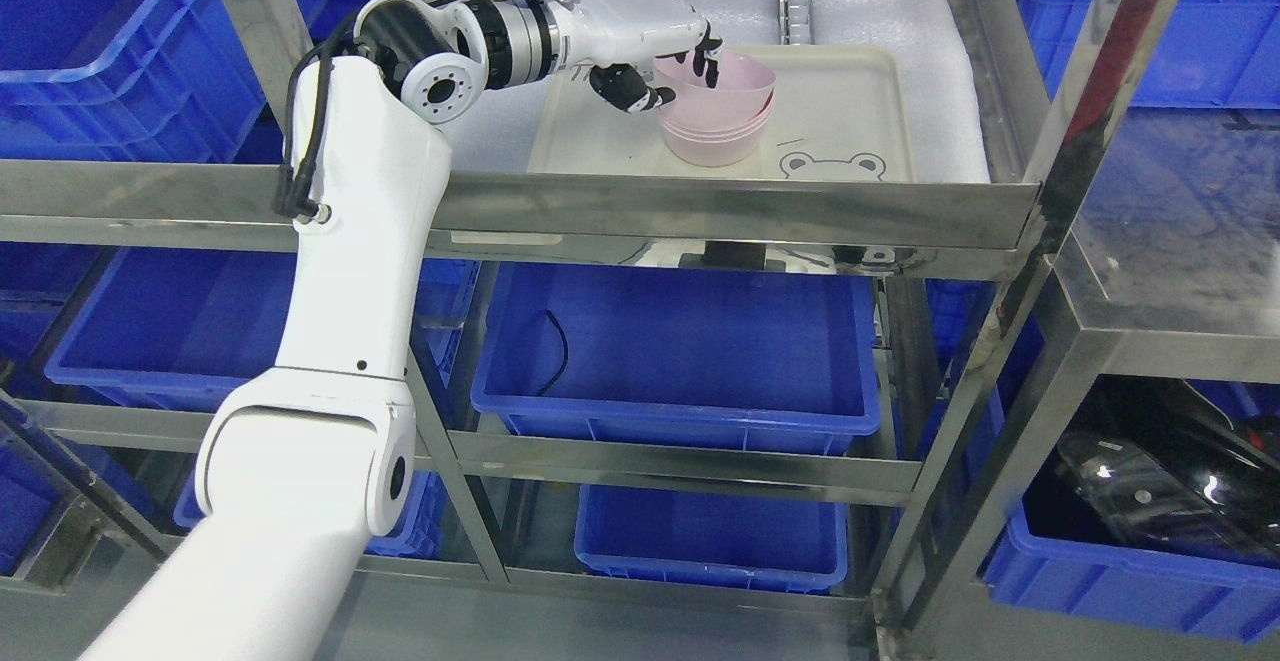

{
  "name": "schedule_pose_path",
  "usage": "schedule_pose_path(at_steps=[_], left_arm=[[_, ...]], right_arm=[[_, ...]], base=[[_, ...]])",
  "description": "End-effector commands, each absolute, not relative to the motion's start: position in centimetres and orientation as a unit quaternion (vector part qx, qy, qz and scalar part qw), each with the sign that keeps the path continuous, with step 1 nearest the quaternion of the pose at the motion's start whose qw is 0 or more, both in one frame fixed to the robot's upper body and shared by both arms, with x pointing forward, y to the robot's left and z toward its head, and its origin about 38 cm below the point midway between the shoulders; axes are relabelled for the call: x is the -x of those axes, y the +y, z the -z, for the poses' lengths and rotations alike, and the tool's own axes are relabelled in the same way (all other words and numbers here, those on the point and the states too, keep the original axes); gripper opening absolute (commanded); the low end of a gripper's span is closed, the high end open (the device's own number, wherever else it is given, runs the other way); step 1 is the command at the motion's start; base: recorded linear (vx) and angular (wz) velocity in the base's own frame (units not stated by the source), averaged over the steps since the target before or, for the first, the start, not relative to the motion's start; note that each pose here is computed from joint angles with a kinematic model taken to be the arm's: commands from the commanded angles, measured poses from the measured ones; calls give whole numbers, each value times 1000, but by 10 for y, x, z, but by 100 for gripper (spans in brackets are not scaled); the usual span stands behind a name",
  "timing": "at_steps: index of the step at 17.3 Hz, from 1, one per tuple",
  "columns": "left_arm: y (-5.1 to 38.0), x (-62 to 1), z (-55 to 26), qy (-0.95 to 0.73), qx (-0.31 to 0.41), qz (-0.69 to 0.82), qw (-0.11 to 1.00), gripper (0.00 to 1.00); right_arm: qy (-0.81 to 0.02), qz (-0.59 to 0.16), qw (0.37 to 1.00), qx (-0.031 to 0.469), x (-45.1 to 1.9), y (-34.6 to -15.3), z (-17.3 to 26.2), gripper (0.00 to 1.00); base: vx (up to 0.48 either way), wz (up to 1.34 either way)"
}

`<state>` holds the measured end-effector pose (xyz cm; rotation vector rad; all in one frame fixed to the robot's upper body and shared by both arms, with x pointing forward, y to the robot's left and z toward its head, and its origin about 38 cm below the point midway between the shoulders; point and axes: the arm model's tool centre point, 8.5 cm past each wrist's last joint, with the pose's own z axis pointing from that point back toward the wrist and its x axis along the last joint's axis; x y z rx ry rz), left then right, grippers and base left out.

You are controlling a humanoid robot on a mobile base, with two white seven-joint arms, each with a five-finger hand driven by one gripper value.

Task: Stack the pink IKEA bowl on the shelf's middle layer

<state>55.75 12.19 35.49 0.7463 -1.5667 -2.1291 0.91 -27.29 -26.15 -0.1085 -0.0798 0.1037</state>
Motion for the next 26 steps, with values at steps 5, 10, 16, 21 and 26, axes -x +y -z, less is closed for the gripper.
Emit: schedule_pose_path(at_steps=[5, 10, 16, 21, 26], left_arm=[[160, -535, -392, -626, -320, 686, 186, 84], [124, -499, -384, -759, -159, 618, 125, 86], [51, -418, -242, -773, 31, 620, 129, 90], [49, -373, -151, -749, 104, 619, 210, 90], [72, -324, -69, -730, 158, 579, 327, 91]], right_arm=[[-37, -52, 996, 63, -1, -284, 261, 100], [-37, -52, 996, 63, -1, -284, 261, 100], [-37, -52, 996, 63, -1, -284, 261, 100], [-37, -52, 996, 63, -1, -284, 261, 100], [-37, -52, 996, 63, -1, -284, 261, 100]], base=[[0, 0], [0, 0], [0, 0], [0, 0], [0, 0]])
